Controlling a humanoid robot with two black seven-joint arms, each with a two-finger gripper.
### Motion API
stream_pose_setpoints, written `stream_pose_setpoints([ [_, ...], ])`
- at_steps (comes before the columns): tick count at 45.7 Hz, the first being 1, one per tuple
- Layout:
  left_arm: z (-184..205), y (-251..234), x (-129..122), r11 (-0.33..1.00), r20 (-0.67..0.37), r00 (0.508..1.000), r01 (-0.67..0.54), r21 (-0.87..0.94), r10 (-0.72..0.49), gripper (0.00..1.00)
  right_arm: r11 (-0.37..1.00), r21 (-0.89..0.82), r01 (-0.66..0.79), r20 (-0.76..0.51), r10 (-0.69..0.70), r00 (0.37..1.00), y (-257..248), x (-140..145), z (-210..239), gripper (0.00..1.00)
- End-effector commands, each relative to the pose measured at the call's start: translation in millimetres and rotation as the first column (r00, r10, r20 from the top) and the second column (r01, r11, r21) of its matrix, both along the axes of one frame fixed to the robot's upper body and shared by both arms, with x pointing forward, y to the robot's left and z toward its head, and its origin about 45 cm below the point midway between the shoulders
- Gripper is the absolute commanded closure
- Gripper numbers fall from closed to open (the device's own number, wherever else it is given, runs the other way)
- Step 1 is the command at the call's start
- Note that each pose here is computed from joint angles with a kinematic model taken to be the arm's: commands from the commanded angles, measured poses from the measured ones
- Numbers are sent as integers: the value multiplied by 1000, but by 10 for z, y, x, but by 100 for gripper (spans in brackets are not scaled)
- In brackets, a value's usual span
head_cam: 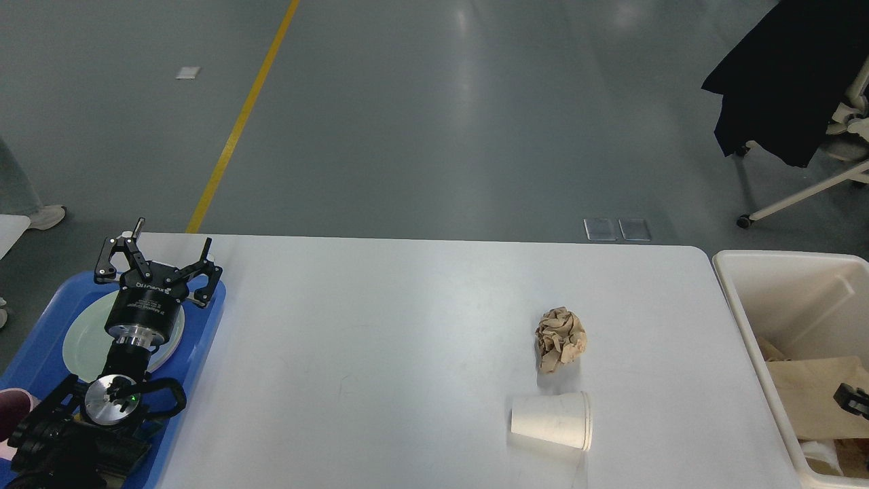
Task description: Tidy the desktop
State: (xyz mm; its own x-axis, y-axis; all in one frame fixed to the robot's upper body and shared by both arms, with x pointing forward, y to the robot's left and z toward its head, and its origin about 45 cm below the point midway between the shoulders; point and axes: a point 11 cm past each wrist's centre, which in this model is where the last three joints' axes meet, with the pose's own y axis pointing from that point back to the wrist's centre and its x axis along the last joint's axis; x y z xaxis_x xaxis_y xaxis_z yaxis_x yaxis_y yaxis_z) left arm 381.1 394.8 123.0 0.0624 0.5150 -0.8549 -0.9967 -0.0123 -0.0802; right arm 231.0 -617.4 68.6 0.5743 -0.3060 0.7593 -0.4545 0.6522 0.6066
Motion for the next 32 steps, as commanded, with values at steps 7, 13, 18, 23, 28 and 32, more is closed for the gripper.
stream_pose_setpoints([
  [7, -1, 2, 0, 1000, -1, 1000, -1, 0, 1, 4, 996, 84, 17, -183, -1, 983, -133, 617, 813, 0],
  [13, 1, -3, 2, 1000, 0, 1000, 1, 1, -1, 4, 991, 118, -60, -346, 97, 933, 209, 1081, 1304, 0],
  [18, 1, -3, 2, 1000, 0, 1000, 1, 1, -1, 4, 983, 148, -104, -463, 162, 871, 654, 1299, 1742, 0],
  [23, 1, -3, 2, 1000, 0, 1000, 1, 1, -1, 4, 959, 217, -180, -499, 268, 824, 1334, 1389, 2084, 0],
  [28, 1, -3, 2, 1000, 0, 1000, 1, 1, -1, 4, 922, 282, -264, -514, 377, 770, 1901, 1372, 2261, 2],
  [32, 1, -3, 2, 1000, 0, 1000, 1, 1, -1, 4, 884, 343, -318, -518, 460, 721, 2295, 1238, 2339, 3],
])
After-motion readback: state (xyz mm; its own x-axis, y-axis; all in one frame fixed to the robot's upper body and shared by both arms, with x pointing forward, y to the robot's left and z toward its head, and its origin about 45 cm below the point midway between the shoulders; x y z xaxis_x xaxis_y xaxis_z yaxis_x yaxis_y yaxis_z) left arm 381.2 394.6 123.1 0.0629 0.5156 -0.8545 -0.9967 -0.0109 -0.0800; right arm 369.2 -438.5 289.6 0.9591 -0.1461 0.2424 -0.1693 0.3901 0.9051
